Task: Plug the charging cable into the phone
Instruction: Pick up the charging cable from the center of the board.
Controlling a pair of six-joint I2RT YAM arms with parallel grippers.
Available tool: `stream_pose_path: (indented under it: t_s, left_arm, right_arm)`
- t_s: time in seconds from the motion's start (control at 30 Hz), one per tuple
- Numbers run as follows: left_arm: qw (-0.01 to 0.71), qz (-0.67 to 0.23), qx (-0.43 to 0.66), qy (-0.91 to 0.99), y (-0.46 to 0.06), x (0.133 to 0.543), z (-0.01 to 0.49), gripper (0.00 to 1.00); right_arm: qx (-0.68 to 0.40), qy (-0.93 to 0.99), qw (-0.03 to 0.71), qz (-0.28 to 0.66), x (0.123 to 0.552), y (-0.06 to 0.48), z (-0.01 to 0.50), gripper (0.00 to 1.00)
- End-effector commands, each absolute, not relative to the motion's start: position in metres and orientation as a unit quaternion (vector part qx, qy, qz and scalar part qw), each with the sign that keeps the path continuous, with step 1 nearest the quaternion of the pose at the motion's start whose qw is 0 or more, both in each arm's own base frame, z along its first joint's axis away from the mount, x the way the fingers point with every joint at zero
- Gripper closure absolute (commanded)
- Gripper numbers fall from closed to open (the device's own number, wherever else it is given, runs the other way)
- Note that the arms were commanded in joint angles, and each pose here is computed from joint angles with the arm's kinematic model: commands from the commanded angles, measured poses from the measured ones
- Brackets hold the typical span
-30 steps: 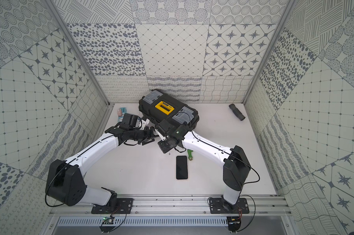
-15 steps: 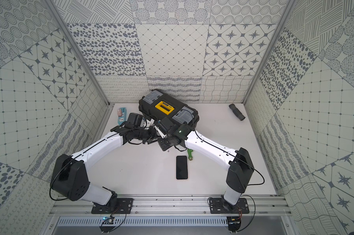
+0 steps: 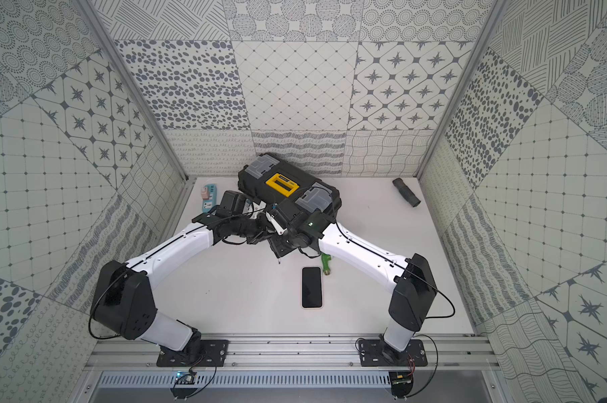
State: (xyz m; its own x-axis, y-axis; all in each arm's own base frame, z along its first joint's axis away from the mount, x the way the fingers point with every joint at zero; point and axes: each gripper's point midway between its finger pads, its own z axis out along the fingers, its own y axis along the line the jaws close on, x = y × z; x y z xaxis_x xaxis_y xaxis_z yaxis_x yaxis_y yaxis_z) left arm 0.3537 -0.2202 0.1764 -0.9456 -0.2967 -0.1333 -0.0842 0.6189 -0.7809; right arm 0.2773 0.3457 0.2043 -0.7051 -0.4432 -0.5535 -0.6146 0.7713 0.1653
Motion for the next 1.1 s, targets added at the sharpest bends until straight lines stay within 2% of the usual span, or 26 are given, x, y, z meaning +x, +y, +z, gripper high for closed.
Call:
stream_pose_path:
  t_s: [0.0,0.07,0.13,0.37,0.6,0.77,0.93,1.07]
  left_arm:
    - [0.139,-0.417,-0.126,0.889,-0.213,0.355,0.191,1.0]
    - [0.144,-0.432,-0.153,0.877,-0.209,0.357,0.197,1.0]
    - [0.146,-0.457,-0.174,0.86,-0.206,0.36,0.207,1.0]
    - [0.181,-0.486,-0.185,0.835,-0.199,0.372,0.245,1.0]
    - [0.215,-0.537,-0.273,0.768,-0.186,0.383,0.259,1.0]
    - [0.249,-0.524,-0.284,0.764,-0.176,0.384,0.274,1.0]
    - [0.3,-0.515,-0.317,0.738,-0.159,0.383,0.289,1.0]
    - [0.336,-0.512,-0.333,0.717,-0.149,0.381,0.297,1.0]
  right_arm:
    - [-0.228,0.905,0.279,0.228,0.293,0.334,0.243,0.2]
    - [-0.206,0.904,0.271,0.259,0.294,0.326,0.247,0.14]
    - [-0.203,0.897,0.263,0.291,0.29,0.322,0.252,0.11]
    - [-0.223,0.879,0.222,0.358,0.269,0.326,0.263,0.1]
    - [-0.224,0.873,0.204,0.383,0.254,0.33,0.262,0.14]
    - [-0.238,0.862,0.162,0.417,0.238,0.344,0.259,0.17]
    - [-0.245,0.849,0.132,0.45,0.221,0.357,0.26,0.28]
    - [-0.231,0.828,0.128,0.494,0.219,0.374,0.274,0.28]
